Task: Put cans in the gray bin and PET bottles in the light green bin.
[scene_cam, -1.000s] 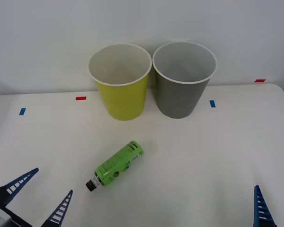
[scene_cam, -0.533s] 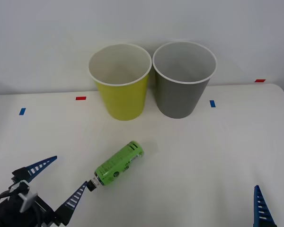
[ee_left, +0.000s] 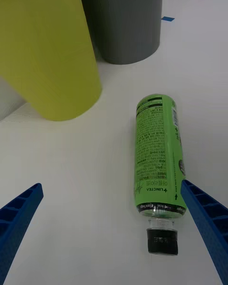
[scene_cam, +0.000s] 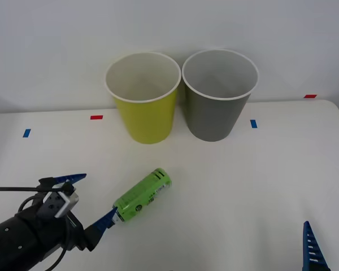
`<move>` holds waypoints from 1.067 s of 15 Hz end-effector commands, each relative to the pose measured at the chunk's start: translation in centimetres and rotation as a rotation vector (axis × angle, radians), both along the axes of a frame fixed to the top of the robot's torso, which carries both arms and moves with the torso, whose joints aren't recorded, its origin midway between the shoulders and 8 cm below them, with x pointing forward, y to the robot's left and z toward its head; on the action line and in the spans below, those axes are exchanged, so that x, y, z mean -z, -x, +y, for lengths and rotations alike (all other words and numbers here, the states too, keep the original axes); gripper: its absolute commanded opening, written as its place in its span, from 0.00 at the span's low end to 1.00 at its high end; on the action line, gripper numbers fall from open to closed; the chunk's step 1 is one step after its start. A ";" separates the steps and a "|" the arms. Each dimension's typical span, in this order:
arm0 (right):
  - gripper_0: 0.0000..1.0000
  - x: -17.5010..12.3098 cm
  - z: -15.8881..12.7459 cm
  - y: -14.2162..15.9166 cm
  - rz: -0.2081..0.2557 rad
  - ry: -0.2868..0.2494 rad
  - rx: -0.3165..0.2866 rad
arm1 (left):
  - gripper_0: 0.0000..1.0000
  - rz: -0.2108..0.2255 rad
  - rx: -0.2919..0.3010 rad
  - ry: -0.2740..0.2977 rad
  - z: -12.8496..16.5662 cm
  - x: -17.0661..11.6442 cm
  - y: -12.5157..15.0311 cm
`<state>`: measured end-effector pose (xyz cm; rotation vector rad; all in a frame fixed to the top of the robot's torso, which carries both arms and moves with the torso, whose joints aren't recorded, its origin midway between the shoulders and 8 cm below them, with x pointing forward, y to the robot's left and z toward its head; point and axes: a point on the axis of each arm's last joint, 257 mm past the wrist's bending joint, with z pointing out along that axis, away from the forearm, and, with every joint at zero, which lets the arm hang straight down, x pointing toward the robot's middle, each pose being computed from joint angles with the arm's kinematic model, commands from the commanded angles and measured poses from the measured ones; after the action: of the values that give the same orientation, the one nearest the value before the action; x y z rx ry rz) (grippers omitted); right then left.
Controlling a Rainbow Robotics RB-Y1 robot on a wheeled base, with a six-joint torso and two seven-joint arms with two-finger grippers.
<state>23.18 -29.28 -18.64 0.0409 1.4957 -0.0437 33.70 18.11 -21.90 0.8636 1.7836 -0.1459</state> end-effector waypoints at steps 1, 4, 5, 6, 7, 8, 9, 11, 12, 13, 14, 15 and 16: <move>1.00 0.0 0.0 0.0 0.000 0.000 0.000 | 1.00 0.090 0.039 0.021 -2.7 -0.3 -0.4; 1.00 0.0 0.0 0.0 0.000 0.000 0.000 | 1.00 0.130 0.082 -0.049 -4.3 0.0 -1.3; 1.00 0.0 0.0 0.0 0.000 0.000 0.000 | 1.00 0.143 0.096 -0.066 -4.7 0.2 -1.3; 1.00 0.0 0.0 0.0 0.000 0.000 0.000 | 1.00 0.169 0.109 -0.078 -5.3 0.4 -1.3; 1.00 0.0 0.0 0.0 0.000 0.000 0.000 | 1.00 0.209 0.114 -0.080 -5.6 0.7 -1.0; 1.00 0.0 0.0 0.0 0.000 0.000 0.000 | 1.00 0.243 0.114 -0.083 -5.7 0.8 -0.9; 1.00 0.0 0.0 0.0 0.000 0.000 0.000 | 1.00 0.267 0.110 -0.095 -5.6 1.0 -0.9; 1.00 0.0 0.0 0.0 0.000 0.000 0.000 | 1.00 0.278 0.106 -0.102 -5.6 1.1 -0.9; 1.00 0.0 0.0 0.0 0.000 0.000 0.000 | 1.00 0.275 0.108 -0.096 -5.8 0.9 -1.0; 1.00 0.0 0.0 0.0 0.000 0.000 0.000 | 1.00 0.281 0.105 -0.110 -5.7 1.0 -1.1; 1.00 0.0 0.0 0.0 0.000 0.000 0.000 | 1.00 0.294 0.101 -0.120 -5.7 1.1 -1.2; 1.00 0.0 0.0 0.0 0.000 0.000 0.000 | 1.00 0.305 0.098 -0.130 -5.7 1.1 -1.2; 1.00 0.0 0.0 0.0 0.000 0.000 0.000 | 1.00 0.318 0.093 -0.141 -5.7 1.2 -1.3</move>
<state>23.18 -29.28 -18.64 0.0409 1.4956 -0.0437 34.92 12.49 -23.08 1.0689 2.0550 -0.2343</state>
